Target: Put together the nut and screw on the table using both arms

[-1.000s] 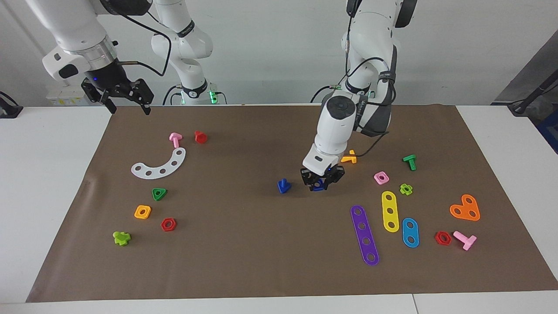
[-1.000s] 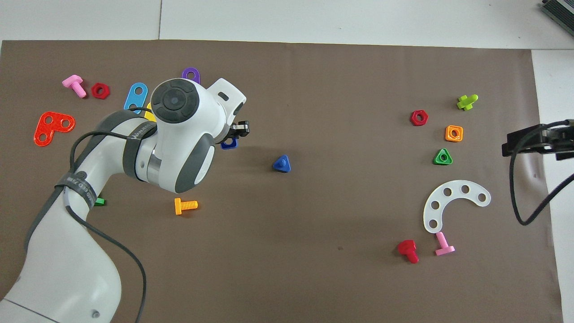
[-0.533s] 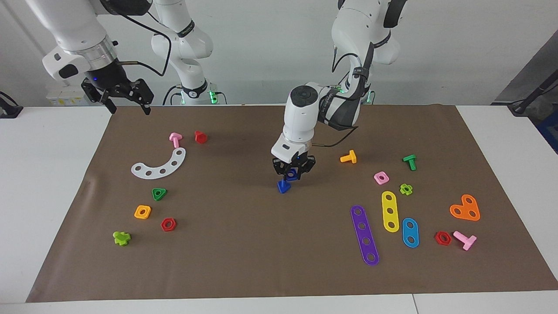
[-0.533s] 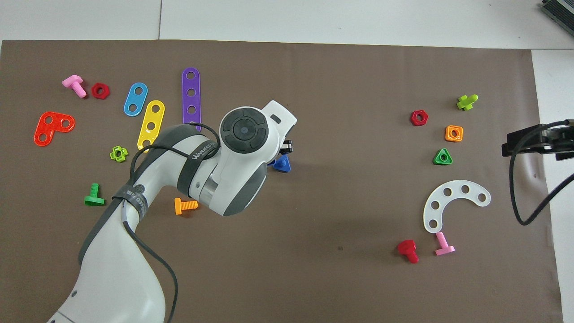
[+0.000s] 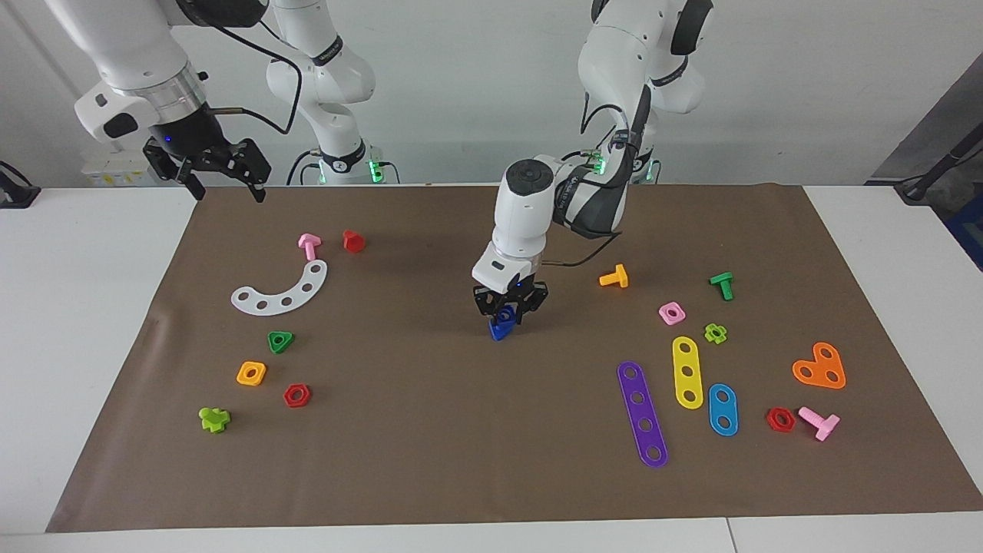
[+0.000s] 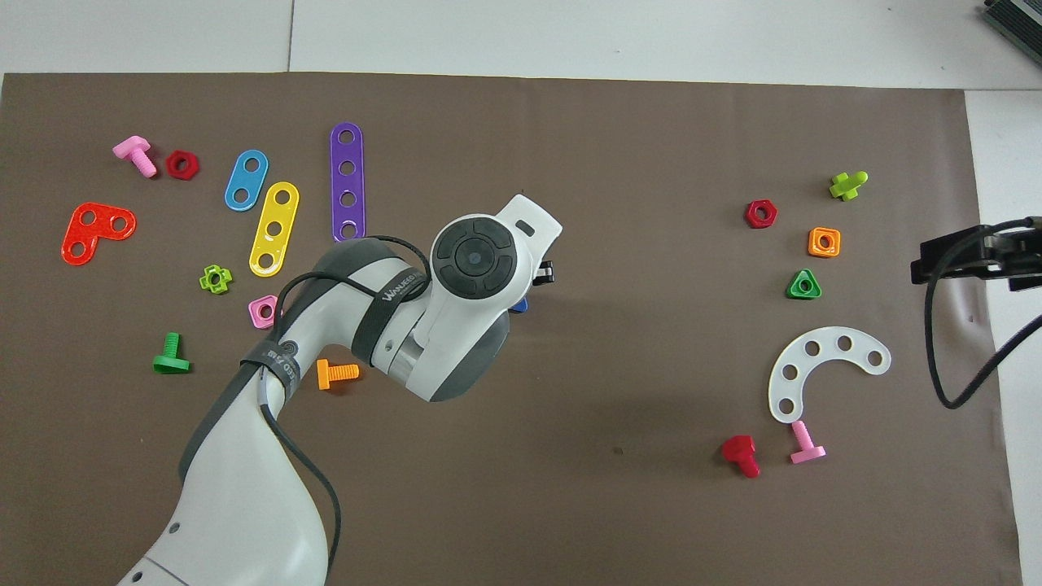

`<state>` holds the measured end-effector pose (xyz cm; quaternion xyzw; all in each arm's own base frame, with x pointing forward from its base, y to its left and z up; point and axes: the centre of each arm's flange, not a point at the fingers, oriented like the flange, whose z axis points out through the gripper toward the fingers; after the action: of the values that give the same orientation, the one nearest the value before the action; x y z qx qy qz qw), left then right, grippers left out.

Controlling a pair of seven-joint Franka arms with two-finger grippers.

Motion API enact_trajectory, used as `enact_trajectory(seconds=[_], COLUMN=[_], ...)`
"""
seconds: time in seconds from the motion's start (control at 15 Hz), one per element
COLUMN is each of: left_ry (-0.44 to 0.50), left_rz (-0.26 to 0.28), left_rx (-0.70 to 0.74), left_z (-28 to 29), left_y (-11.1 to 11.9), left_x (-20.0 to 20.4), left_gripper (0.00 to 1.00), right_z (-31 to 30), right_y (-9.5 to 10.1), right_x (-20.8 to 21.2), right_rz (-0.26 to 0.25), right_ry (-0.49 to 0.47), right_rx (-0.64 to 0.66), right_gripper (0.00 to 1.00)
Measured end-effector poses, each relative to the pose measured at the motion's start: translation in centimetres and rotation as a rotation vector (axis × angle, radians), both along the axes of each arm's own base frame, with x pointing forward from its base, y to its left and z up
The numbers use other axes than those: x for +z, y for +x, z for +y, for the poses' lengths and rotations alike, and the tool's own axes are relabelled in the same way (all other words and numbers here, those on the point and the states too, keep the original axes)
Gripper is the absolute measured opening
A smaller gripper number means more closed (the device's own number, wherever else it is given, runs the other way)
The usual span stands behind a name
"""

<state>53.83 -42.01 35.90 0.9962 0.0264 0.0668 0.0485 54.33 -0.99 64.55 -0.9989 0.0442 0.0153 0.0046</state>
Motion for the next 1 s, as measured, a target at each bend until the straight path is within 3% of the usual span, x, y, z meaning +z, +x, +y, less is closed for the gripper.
enact_trajectory(seconds=[1.0], left_ry=[0.036], left_rz=[0.049], left_rx=[0.004], left_z=[0.0], left_y=[-0.7], left_x=[-1.2], left_gripper=[0.46], right_z=[0.0], right_y=[0.0], right_x=[0.0], right_rz=[0.000], right_ry=[0.000], right_rx=[0.000], right_gripper=[1.00])
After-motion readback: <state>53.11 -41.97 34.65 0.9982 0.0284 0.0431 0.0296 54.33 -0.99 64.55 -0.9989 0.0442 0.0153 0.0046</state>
